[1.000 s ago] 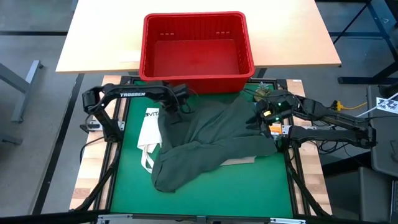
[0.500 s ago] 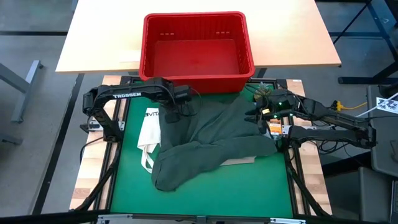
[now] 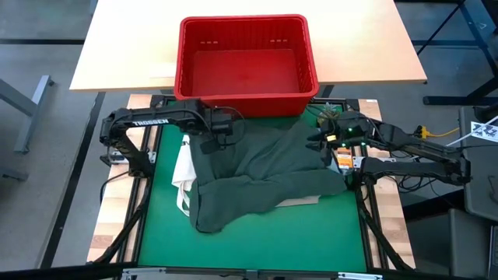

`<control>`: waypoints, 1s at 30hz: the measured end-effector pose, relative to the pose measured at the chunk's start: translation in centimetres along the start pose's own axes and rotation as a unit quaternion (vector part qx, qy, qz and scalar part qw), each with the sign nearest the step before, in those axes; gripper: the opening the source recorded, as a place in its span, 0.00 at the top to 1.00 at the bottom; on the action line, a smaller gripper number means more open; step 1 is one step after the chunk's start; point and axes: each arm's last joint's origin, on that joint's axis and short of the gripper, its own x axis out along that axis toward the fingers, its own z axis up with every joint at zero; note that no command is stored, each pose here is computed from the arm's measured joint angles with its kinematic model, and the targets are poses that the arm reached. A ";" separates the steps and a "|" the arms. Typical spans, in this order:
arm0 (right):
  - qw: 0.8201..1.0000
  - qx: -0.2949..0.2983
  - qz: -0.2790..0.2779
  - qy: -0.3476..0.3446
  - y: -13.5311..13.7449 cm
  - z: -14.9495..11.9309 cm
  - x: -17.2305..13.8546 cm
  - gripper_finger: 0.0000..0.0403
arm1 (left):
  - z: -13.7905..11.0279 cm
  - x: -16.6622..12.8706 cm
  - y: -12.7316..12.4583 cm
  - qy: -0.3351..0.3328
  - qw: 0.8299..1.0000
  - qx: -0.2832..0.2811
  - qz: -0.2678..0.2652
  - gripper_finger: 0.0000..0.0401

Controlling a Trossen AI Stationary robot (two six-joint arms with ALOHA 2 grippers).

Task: Fold Laundry from Bin
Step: Fold the green shirt

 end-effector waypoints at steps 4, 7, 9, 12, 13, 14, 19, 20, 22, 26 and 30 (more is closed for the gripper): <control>1.000 -0.006 -0.026 0.000 -0.2 0.3 0.9 0.62 | -0.2 -0.5 -0.7 -0.009 1.000 -0.006 -0.003 1.00; 0.999 -0.026 -0.026 0.000 -0.4 0.9 2.3 0.62 | -0.4 -0.9 -1.2 -0.017 1.000 -0.010 -0.002 1.00; 0.999 -0.044 -0.030 0.001 -0.5 1.2 3.4 0.62 | -0.6 -1.1 -1.6 -0.020 1.000 -0.013 -0.004 1.00; 0.997 -0.064 -0.047 0.001 -0.8 1.6 5.0 0.62 | -0.8 -1.4 -2.2 -0.026 1.000 -0.015 -0.007 1.00; 0.996 -0.065 -0.060 0.000 -1.0 1.7 5.4 0.62 | -0.8 -1.6 -2.4 -0.028 0.999 -0.014 -0.008 1.00; 0.995 -0.065 -0.076 -0.001 -1.1 1.8 5.8 0.62 | -0.9 -1.7 -2.6 -0.030 0.999 -0.014 -0.009 1.00; 0.984 -0.054 -0.168 0.009 -2.2 1.8 6.7 0.62 | -1.3 -2.2 -3.4 -0.036 0.999 -0.006 -0.014 1.00; 0.983 -0.044 -0.179 0.009 -2.6 1.8 6.7 0.62 | -1.3 -2.2 -3.5 -0.037 0.999 -0.005 -0.014 1.00; 0.981 -0.017 -0.193 0.006 -3.3 1.8 6.5 0.62 | -1.4 -2.3 -3.7 -0.039 0.999 -0.008 -0.015 1.00; 0.977 0.031 -0.211 0.006 -5.2 1.8 6.0 0.62 | -1.4 -2.4 -3.8 -0.039 0.999 -0.020 -0.017 1.00; 0.971 0.079 -0.226 0.022 -7.1 1.3 5.3 0.62 | -1.5 -2.4 -3.8 -0.040 0.999 -0.020 -0.017 1.00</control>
